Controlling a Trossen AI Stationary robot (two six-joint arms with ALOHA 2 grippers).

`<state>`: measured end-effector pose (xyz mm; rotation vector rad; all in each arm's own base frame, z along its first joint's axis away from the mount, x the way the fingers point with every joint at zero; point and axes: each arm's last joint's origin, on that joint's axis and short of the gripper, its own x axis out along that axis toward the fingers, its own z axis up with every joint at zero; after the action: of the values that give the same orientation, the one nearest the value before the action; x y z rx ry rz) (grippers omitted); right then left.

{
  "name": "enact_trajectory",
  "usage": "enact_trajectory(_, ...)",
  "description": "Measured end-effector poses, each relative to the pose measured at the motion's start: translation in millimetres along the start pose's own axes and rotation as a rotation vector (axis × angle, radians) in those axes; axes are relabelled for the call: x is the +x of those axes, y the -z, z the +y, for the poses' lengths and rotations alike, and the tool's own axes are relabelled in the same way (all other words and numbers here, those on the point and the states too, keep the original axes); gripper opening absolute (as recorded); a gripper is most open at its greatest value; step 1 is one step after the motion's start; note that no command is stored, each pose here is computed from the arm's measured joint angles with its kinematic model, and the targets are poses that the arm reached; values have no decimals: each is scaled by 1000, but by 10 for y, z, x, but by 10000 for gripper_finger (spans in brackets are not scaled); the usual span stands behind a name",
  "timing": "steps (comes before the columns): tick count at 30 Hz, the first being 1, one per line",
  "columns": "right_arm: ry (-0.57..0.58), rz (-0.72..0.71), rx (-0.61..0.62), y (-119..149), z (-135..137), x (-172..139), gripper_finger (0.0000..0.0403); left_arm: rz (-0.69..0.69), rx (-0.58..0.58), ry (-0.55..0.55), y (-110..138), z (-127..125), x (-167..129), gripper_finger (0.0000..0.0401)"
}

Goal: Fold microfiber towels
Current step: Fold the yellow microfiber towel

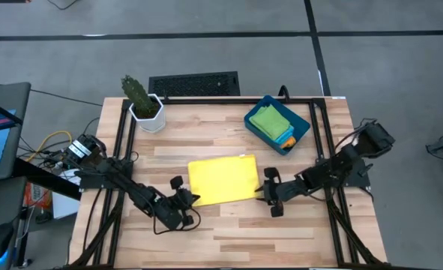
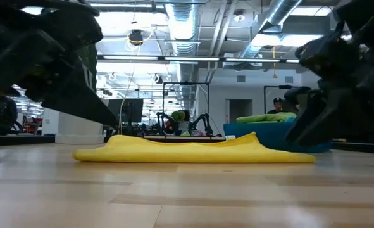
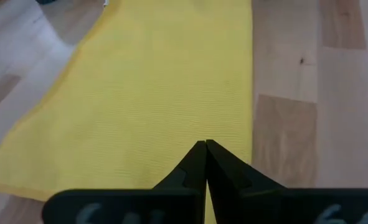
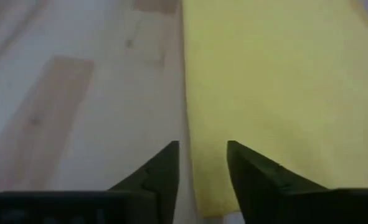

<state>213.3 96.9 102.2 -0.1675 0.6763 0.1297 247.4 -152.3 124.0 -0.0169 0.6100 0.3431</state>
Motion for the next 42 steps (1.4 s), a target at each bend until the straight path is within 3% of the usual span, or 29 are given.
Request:
enact_trajectory(4,16,59,47,104,-18,95,185,6,7,-15,-14,35,33,10)
enact_trajectory(8,28,74,75,144,-12,149,179,9,6,-14,-16,38,37,17)
enact_trajectory(19,32,67,91,112,-30,94,26,8,7,-19,-15,41,37,18)
enact_trajectory(22,26,63,71,92,-37,57,11,7,7,-20,-15,41,37,18)
enact_trajectory(28,56,53,29,-180,-118,53,34,5,8,-23,-16,42,38,18)
enact_trajectory(35,76,96,-146,-531,-210,200,15,-25,11,-62,-28,52,37,18)
enact_trajectory(42,95,46,-280,-897,-306,413,30,-25,11,-70,-37,68,53,18)
